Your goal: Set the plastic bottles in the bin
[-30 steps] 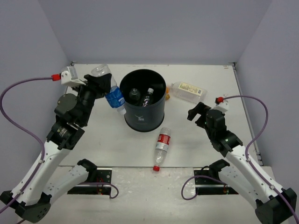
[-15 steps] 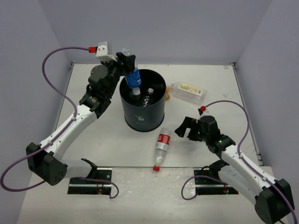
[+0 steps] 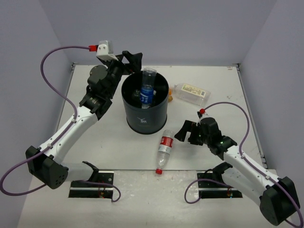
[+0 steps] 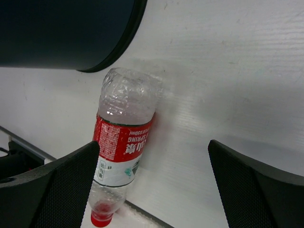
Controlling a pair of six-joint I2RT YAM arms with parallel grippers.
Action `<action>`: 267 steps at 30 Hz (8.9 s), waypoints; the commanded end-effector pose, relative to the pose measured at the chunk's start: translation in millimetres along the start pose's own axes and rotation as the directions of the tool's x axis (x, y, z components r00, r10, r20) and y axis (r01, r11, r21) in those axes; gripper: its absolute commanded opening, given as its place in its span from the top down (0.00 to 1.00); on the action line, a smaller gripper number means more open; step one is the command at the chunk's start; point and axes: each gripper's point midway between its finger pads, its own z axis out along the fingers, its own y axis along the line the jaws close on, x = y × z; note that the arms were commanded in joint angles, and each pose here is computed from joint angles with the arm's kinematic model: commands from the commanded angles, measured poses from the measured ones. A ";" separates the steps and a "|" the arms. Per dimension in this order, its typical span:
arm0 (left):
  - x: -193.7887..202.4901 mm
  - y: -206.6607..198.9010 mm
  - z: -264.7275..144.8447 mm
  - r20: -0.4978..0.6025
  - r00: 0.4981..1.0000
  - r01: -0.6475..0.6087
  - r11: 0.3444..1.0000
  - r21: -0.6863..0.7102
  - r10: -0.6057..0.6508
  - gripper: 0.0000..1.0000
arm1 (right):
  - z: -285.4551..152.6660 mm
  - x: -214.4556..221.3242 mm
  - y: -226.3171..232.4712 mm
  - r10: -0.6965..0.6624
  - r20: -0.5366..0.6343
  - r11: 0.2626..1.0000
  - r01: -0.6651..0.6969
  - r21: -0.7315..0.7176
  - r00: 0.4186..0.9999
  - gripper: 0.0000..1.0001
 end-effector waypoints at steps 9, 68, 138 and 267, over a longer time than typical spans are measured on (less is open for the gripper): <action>-53.6 64.2 -75.5 0.121 0.992 0.005 0.939 -0.343 0.039 0.00 | 13.6 26.0 45.9 0.022 -0.134 0.999 -0.027 -0.034 0.991 0.01; 65.4 169.0 -214.7 0.016 0.994 0.095 0.773 -0.627 -0.109 0.00 | -70.3 -276.3 324.2 -0.295 0.707 0.870 0.487 -0.080 0.643 0.41; 68.0 164.4 -208.4 -0.036 0.993 0.065 0.775 -0.628 -0.112 0.00 | 239.4 -252.3 32.6 -0.220 -0.141 0.946 0.247 0.212 0.965 0.71; 85.6 144.5 -209.2 -0.140 0.977 0.061 0.845 -0.531 -0.158 0.00 | -186.8 -265.7 331.3 -0.375 0.776 0.443 0.834 -0.330 0.506 0.76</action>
